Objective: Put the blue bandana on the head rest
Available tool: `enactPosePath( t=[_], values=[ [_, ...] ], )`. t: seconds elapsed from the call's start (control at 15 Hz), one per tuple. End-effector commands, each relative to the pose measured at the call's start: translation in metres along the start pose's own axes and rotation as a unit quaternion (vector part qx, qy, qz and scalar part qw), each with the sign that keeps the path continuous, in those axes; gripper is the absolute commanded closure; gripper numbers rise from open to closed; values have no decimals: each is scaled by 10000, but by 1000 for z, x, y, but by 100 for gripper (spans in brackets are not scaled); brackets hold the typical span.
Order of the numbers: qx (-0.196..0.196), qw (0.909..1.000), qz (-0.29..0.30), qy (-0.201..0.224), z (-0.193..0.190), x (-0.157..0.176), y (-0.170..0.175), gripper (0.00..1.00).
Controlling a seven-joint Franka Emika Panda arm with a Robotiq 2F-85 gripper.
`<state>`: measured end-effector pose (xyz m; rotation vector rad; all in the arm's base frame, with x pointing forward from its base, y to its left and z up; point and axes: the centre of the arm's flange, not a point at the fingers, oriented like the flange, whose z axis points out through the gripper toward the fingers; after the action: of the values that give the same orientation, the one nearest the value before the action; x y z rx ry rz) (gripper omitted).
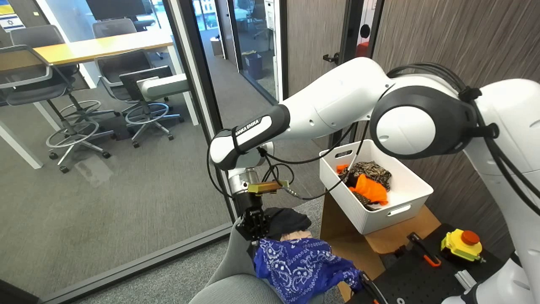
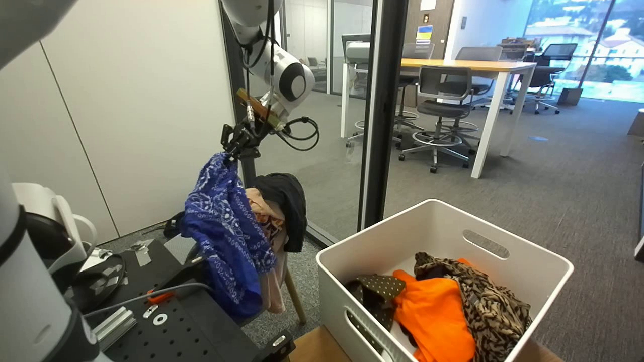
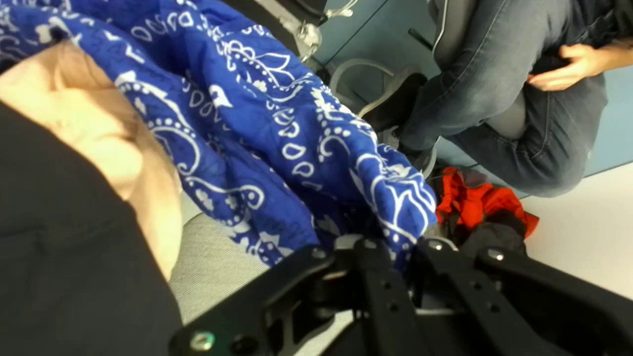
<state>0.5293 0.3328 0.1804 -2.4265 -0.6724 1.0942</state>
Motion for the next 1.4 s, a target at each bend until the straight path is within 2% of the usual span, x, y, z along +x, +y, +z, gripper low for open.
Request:
enactPosePath(
  t=[0.0,0.2,0.53,0.6,0.73,1.0,1.27,1.33],
  values=[
    [-631,9960,-91,628,-4,-9,-12,88],
    [-961,9912,-159,897,-3,-7,-16,87],
    [-1279,9855,-213,1094,5,-11,-19,85],
    [-1349,9843,-202,1123,5,-14,-19,61],
    [-1481,9811,-204,1227,5,-21,-19,60],
    [-1736,9728,-206,1521,-1,-51,-26,31],
    [-2019,9621,26,1831,-10,-111,-43,1],
    [-2048,9600,126,1906,-14,-132,-46,0]
  ],
)
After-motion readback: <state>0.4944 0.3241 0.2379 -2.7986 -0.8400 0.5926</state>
